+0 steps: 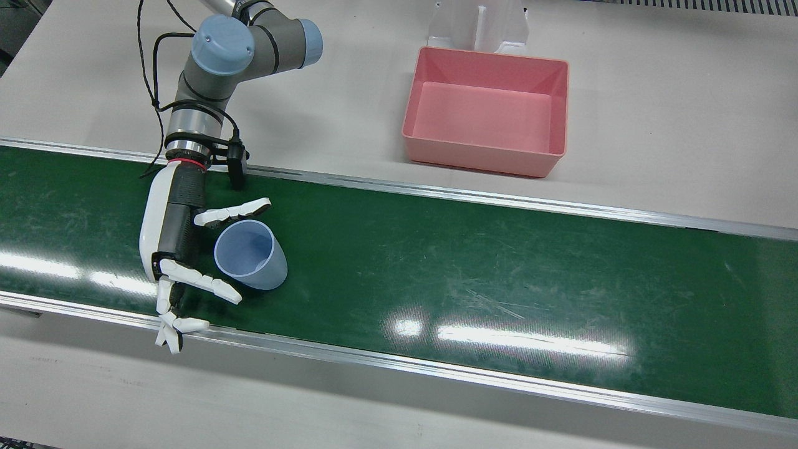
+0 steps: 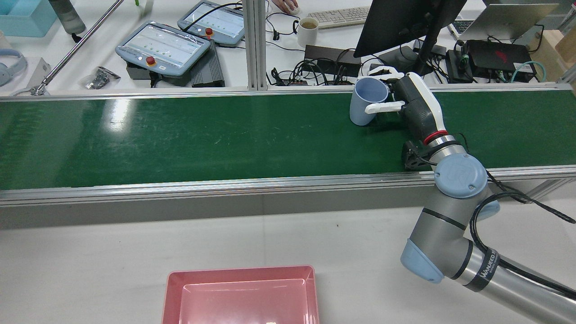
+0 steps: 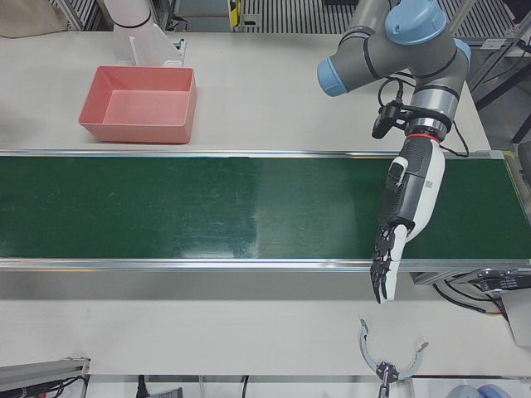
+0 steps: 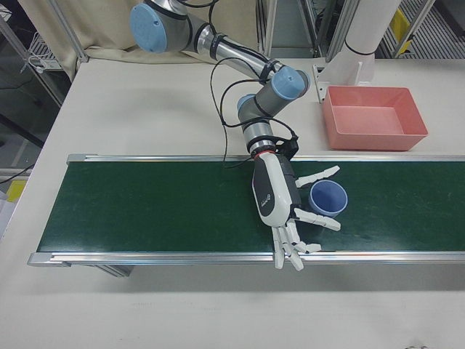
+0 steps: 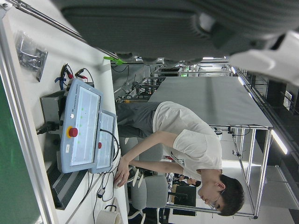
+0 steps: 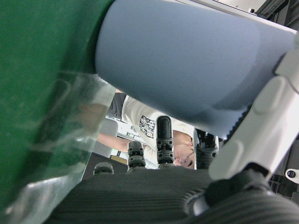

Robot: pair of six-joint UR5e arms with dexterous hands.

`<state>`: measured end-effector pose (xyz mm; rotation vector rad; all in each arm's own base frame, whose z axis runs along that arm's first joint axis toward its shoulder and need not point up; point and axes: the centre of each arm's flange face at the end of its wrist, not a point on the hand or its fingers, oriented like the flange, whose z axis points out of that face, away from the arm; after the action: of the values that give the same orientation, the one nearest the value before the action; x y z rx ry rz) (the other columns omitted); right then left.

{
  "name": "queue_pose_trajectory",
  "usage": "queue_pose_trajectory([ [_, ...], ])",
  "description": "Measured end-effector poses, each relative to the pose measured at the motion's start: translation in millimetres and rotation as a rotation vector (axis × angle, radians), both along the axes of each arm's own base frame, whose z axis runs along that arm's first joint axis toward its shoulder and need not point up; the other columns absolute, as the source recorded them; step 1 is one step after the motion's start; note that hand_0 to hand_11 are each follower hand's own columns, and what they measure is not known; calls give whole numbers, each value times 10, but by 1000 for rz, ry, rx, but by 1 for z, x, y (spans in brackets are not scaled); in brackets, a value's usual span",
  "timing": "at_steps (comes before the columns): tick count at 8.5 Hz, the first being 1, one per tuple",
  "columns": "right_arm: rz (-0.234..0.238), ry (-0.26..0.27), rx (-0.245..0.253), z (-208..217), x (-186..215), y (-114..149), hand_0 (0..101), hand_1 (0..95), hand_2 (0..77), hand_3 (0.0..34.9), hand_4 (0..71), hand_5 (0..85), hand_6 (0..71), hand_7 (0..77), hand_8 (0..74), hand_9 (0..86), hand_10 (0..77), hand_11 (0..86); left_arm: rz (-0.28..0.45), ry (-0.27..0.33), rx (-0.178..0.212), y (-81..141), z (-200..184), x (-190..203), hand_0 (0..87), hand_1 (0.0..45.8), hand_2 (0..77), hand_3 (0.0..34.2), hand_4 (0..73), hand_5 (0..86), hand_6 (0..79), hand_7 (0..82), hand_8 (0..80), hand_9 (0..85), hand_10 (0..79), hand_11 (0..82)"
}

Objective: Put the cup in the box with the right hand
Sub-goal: 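Close the right hand fingers around the blue cup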

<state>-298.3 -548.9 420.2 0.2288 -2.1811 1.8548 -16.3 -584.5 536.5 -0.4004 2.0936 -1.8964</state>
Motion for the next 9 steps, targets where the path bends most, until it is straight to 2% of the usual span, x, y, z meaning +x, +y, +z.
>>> queue_pose_trajectory([
  [2, 8, 1, -2, -9, 6, 4, 462, 5, 11, 112, 442, 5, 60, 475, 33, 147, 5, 5, 0, 0, 0, 0, 0, 0, 0, 5, 5, 0, 0, 0, 0, 0, 0, 5, 0, 0],
  [3, 12, 4, -6, -12, 11, 6, 552, 5, 11, 60, 496, 0, 125, 605, 82, 224, 0, 5, -1, 0, 0, 0, 0, 0, 0, 5, 5, 0, 0, 0, 0, 0, 0, 5, 0, 0],
  [4, 15, 7, -9, -13, 13, 8, 552, 0, 11, 60, 496, 0, 125, 605, 82, 224, 0, 5, -1, 0, 0, 0, 0, 0, 0, 5, 5, 0, 0, 0, 0, 0, 0, 5, 0, 0],
  [5, 16, 10, -12, -13, 15, 10, 644, 11, 11, 26, 507, 16, 169, 714, 120, 273, 5, 5, -1, 0, 0, 0, 0, 0, 0, 5, 5, 0, 0, 0, 0, 0, 0, 5, 0, 0],
  [6, 17, 12, -14, -12, 17, 10, 682, 27, 55, 5, 502, 38, 202, 693, 142, 333, 22, 5, 0, 0, 0, 0, 0, 0, 0, 5, 5, 0, 0, 0, 0, 0, 0, 5, 0, 0],
  [7, 17, 12, -14, -12, 20, 13, 678, 27, 218, 6, 502, 38, 235, 698, 153, 349, 22, 76, -1, 0, 0, 0, 0, 0, 0, 5, 5, 0, 0, 0, 0, 0, 0, 5, 0, 0],
  [9, 19, -5, 3, -28, 39, 30, 664, 27, 235, 7, 502, 38, 213, 698, 153, 360, 22, 49, -1, 0, 0, 0, 0, 0, 0, 5, 5, 0, 0, 0, 0, 0, 0, 5, 0, 0],
])
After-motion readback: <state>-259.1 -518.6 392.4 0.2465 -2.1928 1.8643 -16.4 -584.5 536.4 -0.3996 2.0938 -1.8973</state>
